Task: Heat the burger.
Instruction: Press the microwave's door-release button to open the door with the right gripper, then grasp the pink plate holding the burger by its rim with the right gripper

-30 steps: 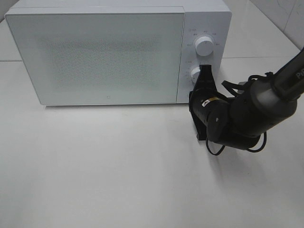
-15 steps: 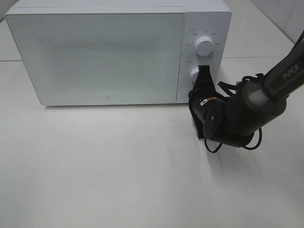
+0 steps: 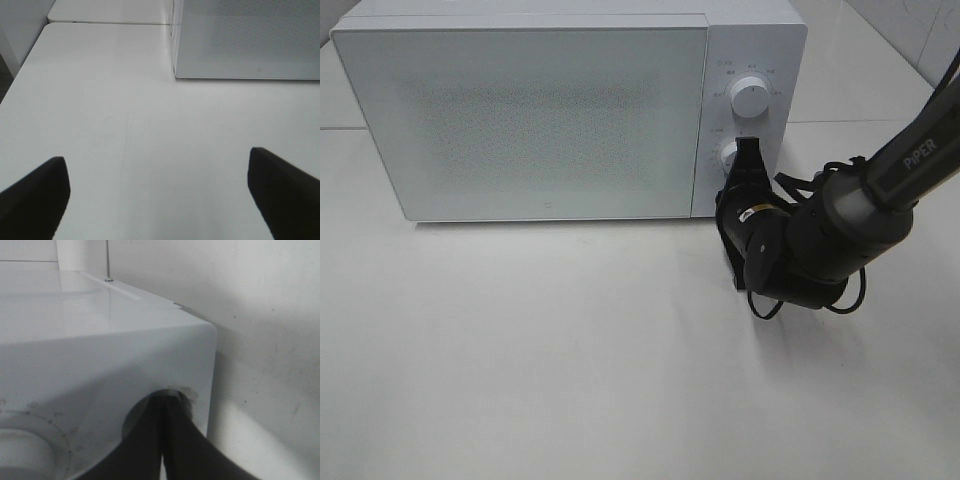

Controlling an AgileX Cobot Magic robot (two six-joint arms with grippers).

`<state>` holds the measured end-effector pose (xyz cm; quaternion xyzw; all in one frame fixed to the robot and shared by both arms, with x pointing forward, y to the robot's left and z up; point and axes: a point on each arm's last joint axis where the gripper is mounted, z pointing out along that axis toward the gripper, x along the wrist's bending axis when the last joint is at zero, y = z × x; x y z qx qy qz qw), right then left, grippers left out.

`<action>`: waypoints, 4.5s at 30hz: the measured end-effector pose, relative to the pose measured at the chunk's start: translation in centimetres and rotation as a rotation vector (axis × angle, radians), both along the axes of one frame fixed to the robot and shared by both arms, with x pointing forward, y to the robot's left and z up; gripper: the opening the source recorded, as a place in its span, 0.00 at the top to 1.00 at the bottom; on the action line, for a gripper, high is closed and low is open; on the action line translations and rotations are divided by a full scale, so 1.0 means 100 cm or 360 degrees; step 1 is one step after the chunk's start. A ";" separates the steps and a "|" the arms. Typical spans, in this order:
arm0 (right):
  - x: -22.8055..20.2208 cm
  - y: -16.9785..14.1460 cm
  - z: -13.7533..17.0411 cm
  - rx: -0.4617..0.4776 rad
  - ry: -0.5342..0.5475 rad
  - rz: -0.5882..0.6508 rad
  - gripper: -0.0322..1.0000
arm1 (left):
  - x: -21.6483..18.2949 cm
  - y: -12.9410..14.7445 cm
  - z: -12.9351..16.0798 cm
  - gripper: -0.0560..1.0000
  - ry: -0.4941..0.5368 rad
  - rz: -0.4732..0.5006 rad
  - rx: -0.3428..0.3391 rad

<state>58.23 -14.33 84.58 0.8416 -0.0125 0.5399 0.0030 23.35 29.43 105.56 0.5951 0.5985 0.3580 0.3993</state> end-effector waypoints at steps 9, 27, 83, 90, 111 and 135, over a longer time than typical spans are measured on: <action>0.006 0.001 0.001 -0.0012 -0.0001 0.0001 0.96 | 0.000 0.000 0.000 0.11 0.0000 0.0000 0.0000; 0.003 -0.001 0.009 0.0012 0.0036 0.0014 0.96 | 0.000 0.000 0.000 0.11 0.0000 0.0000 0.0000; -0.096 -0.003 0.103 -0.1225 0.0440 0.1926 0.96 | 0.000 0.000 0.000 0.11 0.0000 0.0000 0.0000; -0.108 -0.010 0.112 -0.1511 0.0441 0.2204 0.96 | 0.000 0.000 0.000 0.11 0.0000 0.0000 0.0000; -0.114 -0.017 0.153 -0.2544 0.0092 0.3574 0.93 | 0.000 0.000 0.000 0.11 0.0000 0.0000 0.0000; -0.095 -0.012 0.164 -0.3642 -0.0867 0.3883 0.46 | 0.000 0.000 0.000 0.11 0.0000 0.0000 0.0000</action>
